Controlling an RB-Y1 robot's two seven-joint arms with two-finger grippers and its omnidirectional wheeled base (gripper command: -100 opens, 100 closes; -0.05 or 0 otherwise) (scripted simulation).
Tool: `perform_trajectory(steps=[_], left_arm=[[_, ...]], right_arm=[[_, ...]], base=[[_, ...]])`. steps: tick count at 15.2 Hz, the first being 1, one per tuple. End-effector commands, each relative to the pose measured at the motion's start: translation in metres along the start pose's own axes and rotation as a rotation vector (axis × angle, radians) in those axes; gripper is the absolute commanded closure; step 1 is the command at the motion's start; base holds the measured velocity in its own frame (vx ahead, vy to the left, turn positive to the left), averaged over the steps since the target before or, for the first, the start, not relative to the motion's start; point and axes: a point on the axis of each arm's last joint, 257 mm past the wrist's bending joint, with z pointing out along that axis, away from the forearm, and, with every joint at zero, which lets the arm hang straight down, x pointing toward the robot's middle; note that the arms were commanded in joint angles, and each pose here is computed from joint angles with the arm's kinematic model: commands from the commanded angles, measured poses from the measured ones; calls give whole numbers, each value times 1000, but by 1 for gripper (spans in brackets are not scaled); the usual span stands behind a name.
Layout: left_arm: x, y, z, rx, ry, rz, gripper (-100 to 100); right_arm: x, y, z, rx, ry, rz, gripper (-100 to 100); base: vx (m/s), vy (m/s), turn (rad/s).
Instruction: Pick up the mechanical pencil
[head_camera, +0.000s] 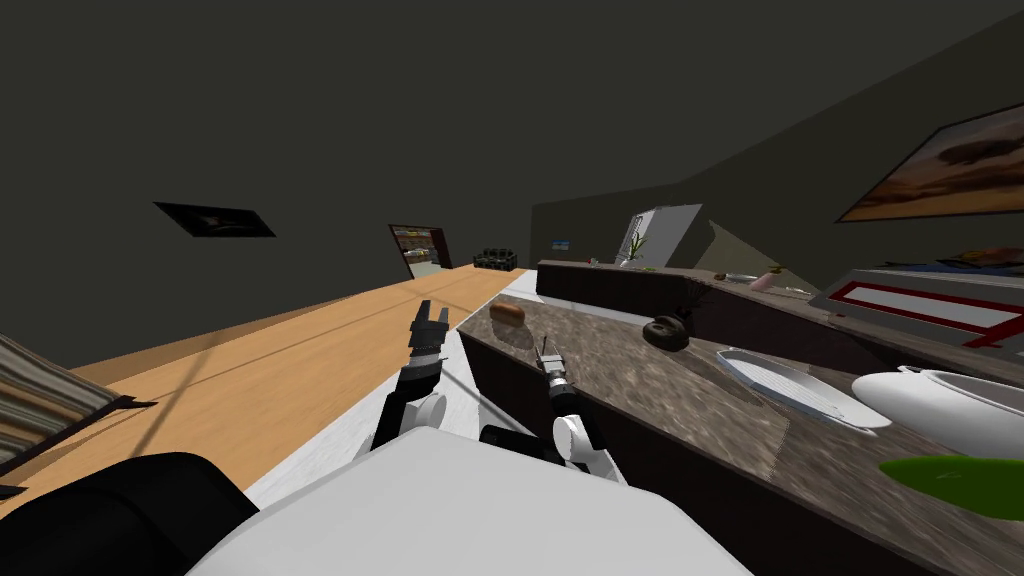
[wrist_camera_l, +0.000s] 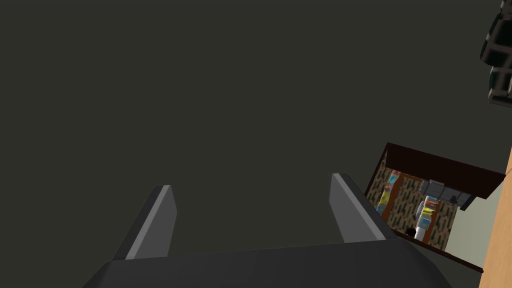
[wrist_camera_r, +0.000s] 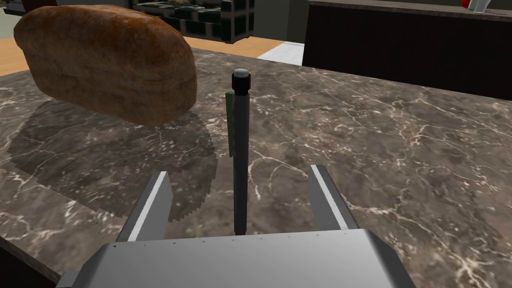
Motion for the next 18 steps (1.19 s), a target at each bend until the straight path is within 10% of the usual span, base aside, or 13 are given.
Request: perform_trajectory(steps=[1,5,6,18], left_arm=[[0,0,0,0,0,0,0],[0,0,0,0,0,0,0],[0,0,0,0,0,0,0],[0,0,0,0,0,0,0]], right_arm=[[0,0,0,0,0,0,100],[0,0,0,0,0,0,100],[-4,6,-3,5,-1,-7,-100],[-28,64,-24,29,-2,-31,-100]], base=[[0,0,0],[0,0,0],[-45,-38,195],[-155,-121,317]])
